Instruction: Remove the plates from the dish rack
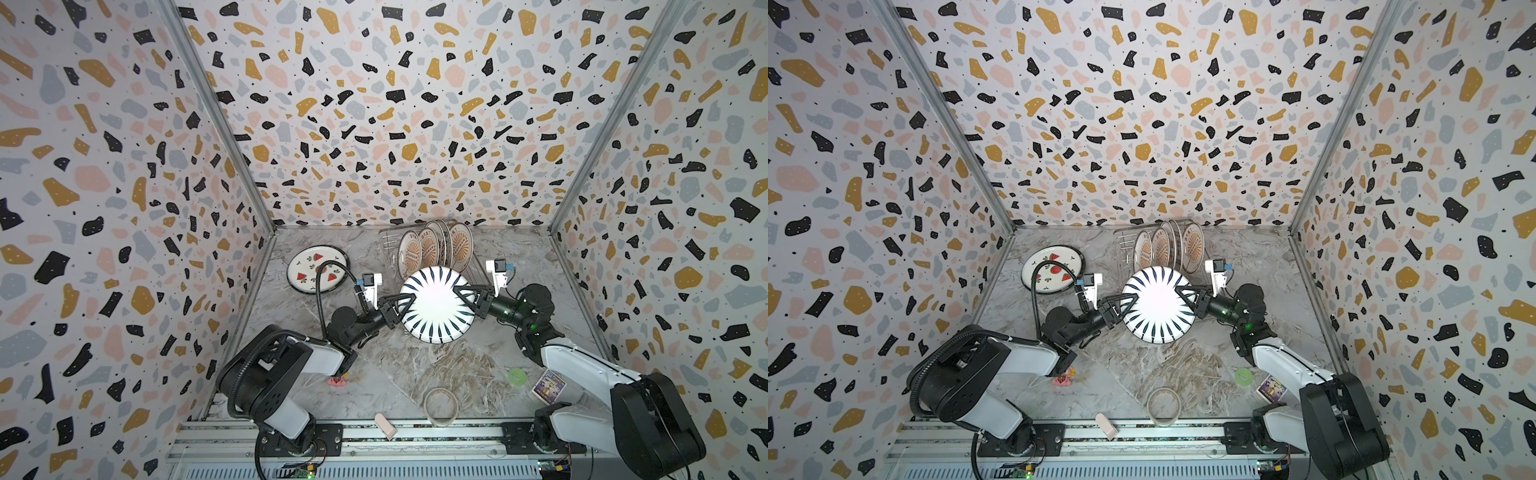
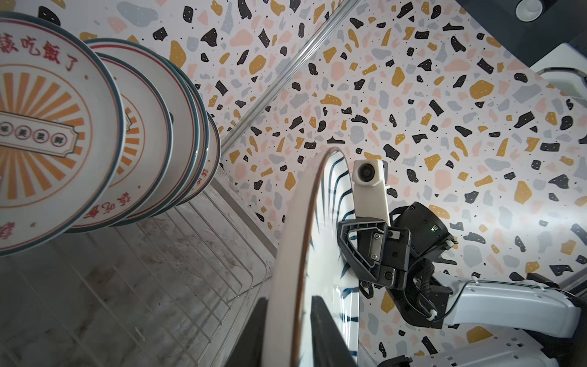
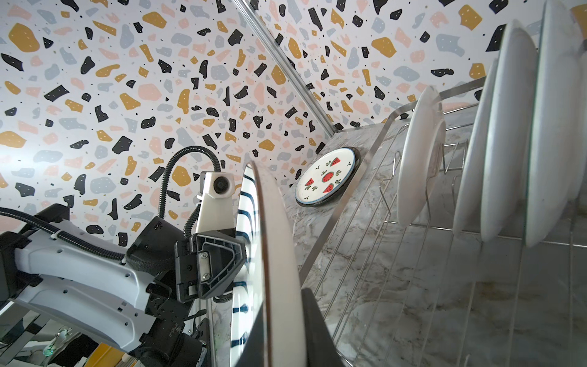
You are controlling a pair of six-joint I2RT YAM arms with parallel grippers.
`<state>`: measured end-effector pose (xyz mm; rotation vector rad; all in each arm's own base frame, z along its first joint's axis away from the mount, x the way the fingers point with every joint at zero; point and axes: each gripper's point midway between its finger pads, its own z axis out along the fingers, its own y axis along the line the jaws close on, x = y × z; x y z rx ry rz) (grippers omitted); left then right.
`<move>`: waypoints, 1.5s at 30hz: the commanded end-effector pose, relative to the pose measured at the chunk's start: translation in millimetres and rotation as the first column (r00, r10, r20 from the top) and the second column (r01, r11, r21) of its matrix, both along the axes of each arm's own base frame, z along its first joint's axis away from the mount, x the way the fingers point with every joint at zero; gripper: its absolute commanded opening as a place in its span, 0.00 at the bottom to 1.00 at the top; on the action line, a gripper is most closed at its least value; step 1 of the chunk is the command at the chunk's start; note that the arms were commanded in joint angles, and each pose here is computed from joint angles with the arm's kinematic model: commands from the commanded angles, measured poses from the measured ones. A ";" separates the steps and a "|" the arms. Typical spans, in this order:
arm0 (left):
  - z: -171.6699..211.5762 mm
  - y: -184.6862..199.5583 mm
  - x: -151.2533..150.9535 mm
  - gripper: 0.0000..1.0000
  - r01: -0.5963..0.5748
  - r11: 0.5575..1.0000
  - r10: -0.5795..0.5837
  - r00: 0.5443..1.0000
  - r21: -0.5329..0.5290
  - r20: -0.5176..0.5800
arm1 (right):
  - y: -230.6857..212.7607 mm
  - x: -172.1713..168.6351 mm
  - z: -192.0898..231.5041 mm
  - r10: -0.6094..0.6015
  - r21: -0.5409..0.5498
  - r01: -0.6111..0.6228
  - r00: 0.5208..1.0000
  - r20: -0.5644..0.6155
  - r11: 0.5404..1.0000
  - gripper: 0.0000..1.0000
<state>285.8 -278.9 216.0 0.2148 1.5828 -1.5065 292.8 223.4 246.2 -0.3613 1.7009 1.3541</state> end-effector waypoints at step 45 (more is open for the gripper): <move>42.9 76.2 17.8 0.00 -0.317 0.923 0.308 0.949 -0.221 -0.072 | 14.2 14.9 11.0 -0.227 -0.195 0.261 0.957 0.183 0.945 0.99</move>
